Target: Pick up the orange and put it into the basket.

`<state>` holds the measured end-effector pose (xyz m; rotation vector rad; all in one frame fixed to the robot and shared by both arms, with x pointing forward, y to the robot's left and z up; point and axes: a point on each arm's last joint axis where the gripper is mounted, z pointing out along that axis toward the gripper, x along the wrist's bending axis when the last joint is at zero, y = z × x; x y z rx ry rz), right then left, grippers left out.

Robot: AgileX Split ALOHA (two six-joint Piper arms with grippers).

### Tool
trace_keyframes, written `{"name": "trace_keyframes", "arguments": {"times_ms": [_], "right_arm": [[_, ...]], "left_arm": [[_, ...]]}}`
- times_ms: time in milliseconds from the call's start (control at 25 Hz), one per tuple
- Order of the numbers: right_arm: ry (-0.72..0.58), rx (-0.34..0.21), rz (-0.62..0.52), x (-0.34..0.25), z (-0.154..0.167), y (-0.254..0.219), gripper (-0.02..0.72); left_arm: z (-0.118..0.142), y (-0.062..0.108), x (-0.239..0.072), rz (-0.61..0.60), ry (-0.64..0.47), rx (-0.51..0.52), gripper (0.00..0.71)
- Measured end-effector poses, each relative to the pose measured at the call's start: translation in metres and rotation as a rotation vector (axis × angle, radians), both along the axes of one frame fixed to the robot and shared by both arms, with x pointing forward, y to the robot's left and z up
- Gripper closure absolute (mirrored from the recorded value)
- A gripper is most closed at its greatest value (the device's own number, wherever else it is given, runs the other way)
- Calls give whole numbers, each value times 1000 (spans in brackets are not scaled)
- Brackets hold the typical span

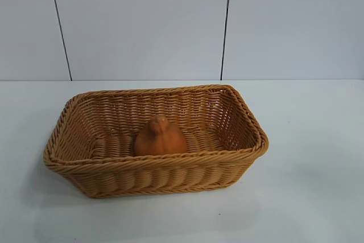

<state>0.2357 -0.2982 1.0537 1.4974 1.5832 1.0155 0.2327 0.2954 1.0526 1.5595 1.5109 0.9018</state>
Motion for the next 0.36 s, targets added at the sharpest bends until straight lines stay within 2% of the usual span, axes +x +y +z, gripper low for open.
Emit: {"name": "trace_keyframes", "arguments": {"times_ms": [360], "right_arm": [[-7,3,2,-1,1,0,94]], "left_arm": [[0,0,0,0,0,0,161]]}}
